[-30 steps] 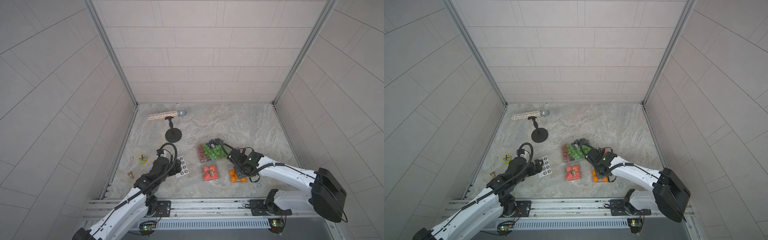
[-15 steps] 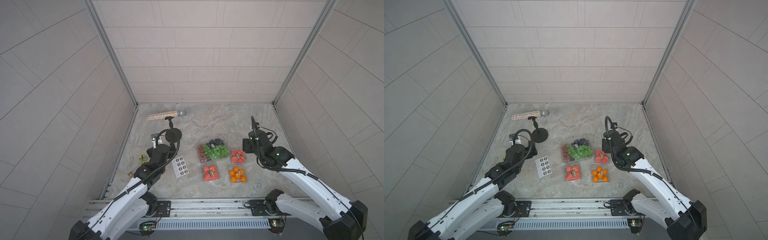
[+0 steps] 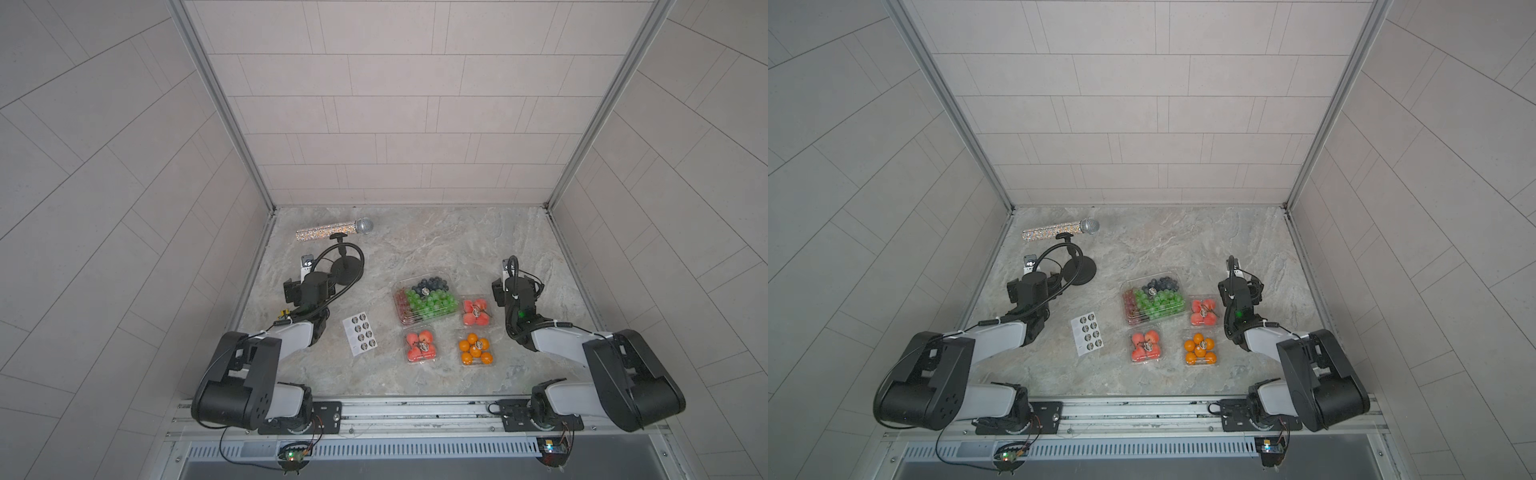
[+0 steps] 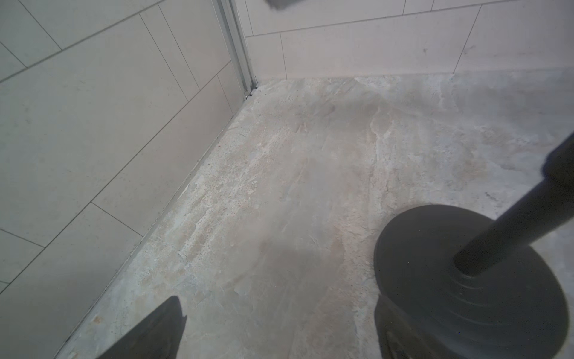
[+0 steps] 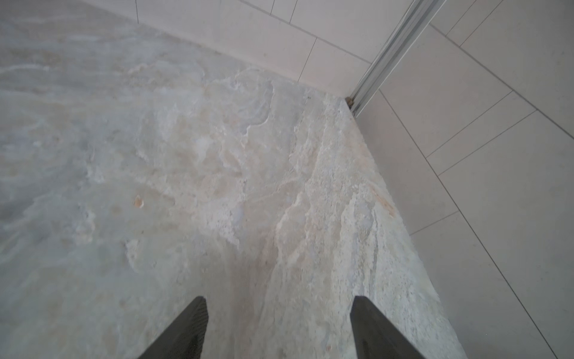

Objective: Label fruit boxes
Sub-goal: Reset both arms

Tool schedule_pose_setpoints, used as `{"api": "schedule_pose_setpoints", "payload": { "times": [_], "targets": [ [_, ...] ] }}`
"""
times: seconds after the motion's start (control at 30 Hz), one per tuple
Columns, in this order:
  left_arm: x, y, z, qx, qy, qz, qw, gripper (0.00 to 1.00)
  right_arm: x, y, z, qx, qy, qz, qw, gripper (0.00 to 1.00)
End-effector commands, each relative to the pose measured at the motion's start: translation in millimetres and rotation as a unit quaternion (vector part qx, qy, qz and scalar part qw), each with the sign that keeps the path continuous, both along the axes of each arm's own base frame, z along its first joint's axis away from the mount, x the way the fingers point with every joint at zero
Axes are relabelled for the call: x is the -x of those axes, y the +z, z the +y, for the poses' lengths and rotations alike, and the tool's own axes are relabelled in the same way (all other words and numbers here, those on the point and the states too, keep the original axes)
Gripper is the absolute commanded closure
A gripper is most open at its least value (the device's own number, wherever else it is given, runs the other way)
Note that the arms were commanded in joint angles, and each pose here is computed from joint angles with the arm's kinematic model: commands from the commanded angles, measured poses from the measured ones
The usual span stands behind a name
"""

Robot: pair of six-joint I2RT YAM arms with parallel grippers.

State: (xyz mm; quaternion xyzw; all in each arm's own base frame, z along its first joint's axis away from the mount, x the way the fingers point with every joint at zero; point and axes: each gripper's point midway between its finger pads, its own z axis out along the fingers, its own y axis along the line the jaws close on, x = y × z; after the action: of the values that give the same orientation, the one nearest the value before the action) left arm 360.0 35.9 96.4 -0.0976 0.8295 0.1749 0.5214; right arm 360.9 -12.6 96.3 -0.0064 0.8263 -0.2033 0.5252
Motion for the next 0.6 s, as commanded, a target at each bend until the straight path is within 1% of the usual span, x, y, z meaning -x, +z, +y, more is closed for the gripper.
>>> {"api": "schedule_pose_setpoints", "payload": {
  "times": [0.0,0.1,0.13,0.17,0.2,0.23,0.27,0.3,0.33,0.37,0.57],
  "targets": [
    [-11,23,6,0.020,-0.007,-0.067,0.998,0.00,-18,18,1,-0.012,0.005,-0.084,0.996,0.23],
    [-14,5,14,0.046,-0.006,-0.084,0.995,0.00,-15,11,-11,-0.039,-0.006,-0.082,0.996,0.23],
    [-19,1,11,0.039,-0.018,-0.091,0.995,0.00,-15,5,-16,-0.046,-0.020,-0.079,0.996,0.22],
    [-23,-1,6,0.037,-0.036,-0.095,0.994,0.00,-15,4,-21,-0.050,-0.030,-0.091,0.994,0.22],
    [-23,0,5,0.038,-0.038,-0.091,0.994,0.00,-14,7,-24,-0.049,-0.038,-0.110,0.992,0.19],
    [-23,-3,5,0.044,-0.035,-0.073,0.996,0.00,-11,5,-29,-0.051,-0.054,-0.104,0.992,0.13],
    [-25,-5,4,0.047,-0.036,-0.059,0.997,0.00,-11,3,-35,-0.052,-0.075,-0.094,0.991,0.10],
    [-30,-9,0,0.048,-0.047,-0.043,0.997,0.00,-14,4,-38,-0.054,-0.083,-0.089,0.991,0.07],
    [-37,-13,-5,0.039,-0.065,-0.030,0.997,0.00,-17,4,-39,-0.051,-0.084,-0.085,0.991,0.00],
    [-37,-12,-5,0.040,-0.064,-0.040,0.996,0.00,-17,5,-38,-0.052,-0.082,-0.087,0.991,0.00],
    [-38,-12,-3,0.040,-0.062,-0.037,0.997,0.00,-16,4,-38,-0.049,-0.083,-0.087,0.992,0.00]
  ]
}}
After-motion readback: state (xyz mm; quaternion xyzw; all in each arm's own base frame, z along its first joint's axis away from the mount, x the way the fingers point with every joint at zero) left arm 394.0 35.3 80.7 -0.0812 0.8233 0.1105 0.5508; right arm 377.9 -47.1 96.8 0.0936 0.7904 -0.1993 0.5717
